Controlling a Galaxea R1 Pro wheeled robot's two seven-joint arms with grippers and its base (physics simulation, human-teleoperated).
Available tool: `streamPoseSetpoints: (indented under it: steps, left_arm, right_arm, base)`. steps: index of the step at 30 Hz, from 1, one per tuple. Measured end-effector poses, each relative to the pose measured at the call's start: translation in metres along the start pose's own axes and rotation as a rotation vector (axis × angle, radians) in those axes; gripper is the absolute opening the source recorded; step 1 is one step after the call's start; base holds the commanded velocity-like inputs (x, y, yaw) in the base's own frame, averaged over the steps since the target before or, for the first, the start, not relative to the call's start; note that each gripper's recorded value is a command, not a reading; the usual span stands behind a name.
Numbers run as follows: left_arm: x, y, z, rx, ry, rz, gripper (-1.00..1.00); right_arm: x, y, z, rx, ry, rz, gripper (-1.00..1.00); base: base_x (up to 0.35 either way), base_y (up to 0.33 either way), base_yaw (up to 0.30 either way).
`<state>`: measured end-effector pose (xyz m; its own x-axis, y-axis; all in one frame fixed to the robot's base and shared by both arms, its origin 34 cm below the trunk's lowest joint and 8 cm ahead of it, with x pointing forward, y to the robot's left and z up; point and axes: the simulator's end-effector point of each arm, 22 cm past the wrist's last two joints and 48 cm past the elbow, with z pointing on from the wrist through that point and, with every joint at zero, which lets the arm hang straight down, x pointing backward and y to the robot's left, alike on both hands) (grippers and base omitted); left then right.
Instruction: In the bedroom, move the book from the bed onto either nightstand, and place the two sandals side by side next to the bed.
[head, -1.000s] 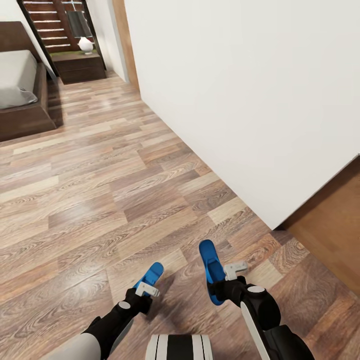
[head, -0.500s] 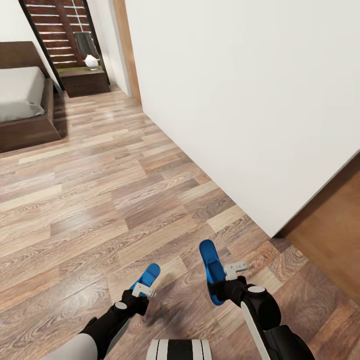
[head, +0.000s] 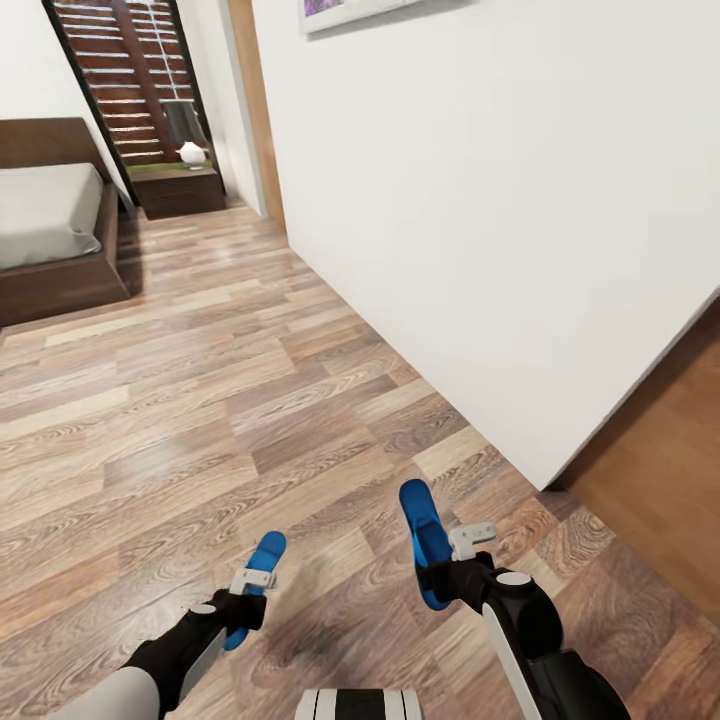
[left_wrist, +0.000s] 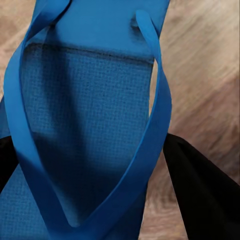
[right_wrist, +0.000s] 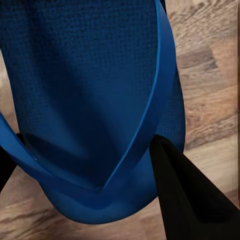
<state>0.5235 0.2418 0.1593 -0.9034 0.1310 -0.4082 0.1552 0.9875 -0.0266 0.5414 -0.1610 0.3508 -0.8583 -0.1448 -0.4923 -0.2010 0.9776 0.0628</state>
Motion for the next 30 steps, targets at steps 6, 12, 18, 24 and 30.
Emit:
streamPoseSetpoints:
  steps: [6,12,18,24,30]
  left_arm:
    - [0.001,0.018,-0.009,-0.011,0.023,-0.059,-1.00]
    - [-0.001,0.020,-0.017,-0.012,0.047,-0.078,-1.00]
    - [-0.024,0.028,-0.025,-0.035,0.044,-0.093,-1.00]
    - [-0.046,0.047,-0.036,-0.055,0.004,-0.170,-1.00]
    - [-0.059,0.054,-0.046,-0.060,-0.027,-0.208,-1.00]
  right_arm:
    - [-0.009,0.000,-0.009,0.004,-0.025,-0.004,-1.00]
    - [-0.018,-0.004,-0.018,0.014,-0.051,-0.008,-1.00]
    - [-0.026,-0.006,-0.026,0.020,-0.075,-0.010,-1.00]
    - [-0.034,-0.006,-0.035,0.025,-0.099,-0.014,-1.00]
    - [-0.042,-0.005,-0.045,0.026,-0.122,-0.018,-1.00]
  base:
    - [0.000,0.000,0.000]
    - [0.000,0.000,0.000]
    - [0.000,0.000,0.000]
    - [0.000,0.000,0.000]
    - [0.000,0.000,0.000]
